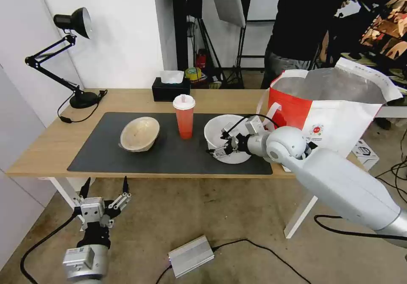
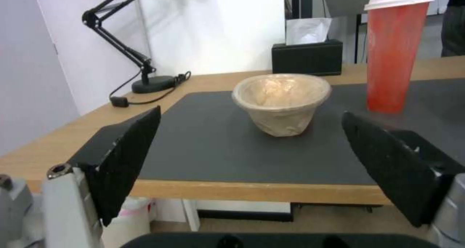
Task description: Pick up the trash from the table and place it into the takeout bag.
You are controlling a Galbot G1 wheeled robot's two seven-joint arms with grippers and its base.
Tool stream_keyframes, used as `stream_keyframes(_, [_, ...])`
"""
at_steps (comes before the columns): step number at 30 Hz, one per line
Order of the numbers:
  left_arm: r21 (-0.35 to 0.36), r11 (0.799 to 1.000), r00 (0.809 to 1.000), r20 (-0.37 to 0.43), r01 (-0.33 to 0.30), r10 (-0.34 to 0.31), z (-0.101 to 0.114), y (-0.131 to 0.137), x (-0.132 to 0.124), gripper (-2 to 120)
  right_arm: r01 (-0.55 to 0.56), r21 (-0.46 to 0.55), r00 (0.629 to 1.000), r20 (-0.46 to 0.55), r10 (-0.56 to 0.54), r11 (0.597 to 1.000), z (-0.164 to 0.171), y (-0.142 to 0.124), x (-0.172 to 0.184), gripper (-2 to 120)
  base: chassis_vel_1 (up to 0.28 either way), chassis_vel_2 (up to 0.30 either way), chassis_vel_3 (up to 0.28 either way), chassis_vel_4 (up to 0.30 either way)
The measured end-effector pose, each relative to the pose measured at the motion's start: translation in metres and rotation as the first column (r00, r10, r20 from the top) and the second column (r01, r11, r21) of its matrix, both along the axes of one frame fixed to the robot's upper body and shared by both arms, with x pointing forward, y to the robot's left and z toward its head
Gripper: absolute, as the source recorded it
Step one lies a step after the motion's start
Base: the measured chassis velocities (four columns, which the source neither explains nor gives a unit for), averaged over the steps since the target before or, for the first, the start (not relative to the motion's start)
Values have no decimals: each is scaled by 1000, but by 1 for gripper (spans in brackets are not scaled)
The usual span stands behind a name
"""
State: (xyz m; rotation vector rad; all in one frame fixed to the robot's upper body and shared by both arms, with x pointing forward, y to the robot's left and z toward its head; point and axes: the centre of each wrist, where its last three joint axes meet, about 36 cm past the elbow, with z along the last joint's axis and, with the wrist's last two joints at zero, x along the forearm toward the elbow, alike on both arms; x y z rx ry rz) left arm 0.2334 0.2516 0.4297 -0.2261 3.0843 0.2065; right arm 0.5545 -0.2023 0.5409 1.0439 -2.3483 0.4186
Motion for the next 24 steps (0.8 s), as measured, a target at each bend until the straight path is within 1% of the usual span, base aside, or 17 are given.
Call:
stream_keyframes(6, [0,1000,1000,0,-1,1,0,0,0,100,6,-2,1000,0,-6,1000,-2,0,0,89,0,0,0,0])
stream_keyframes(8, [0,1000,1000,0,-1,1,0,0,0,100,6,-3,1000,0,-6,1000,-2,1,0,88,0,0,0,0])
stream_keyframes(9, [0,1000,1000,0,-1,1,0,0,0,100,6,-3,1000,1,-6,1000,-2,1,-1,85,0,0,0,0])
stream_keyframes(10, [0,1000,1000,0,-1,1,0,0,0,100,6,-3,1000,0,-6,1000,-2,1,-1,78,0,0,0,0])
stream_keyframes(12, [0,1000,1000,0,-1,1,0,0,0,100,6,-3,1000,0,-6,1000,-2,1,-1,76,0,0,0,0])
stream_keyframes(15, [1,1000,1000,1,-2,2,0,1,0,100,5,-4,1000,0,-5,1000,-3,2,-1,67,0,0,0,0])
stream_keyframes(16, [1,1000,1000,1,-2,2,0,1,0,100,5,-4,1000,0,-5,1000,-3,2,-1,67,0,0,0,0])
stream_keyframes(20, [1,1000,1000,1,-2,2,0,1,0,100,6,-2,1000,-1,-6,1000,-3,4,-1,57,0,0,0,0])
stream_keyframes(22, [1,1000,1000,1,-3,3,0,1,0,100,7,-1,1000,-1,-7,1000,-3,4,0,57,0,0,0,0])
stream_keyframes(24, [1,1000,1000,1,-3,3,1,1,0,100,8,-1,1000,0,-8,1000,-3,4,0,52,0,0,0,0])
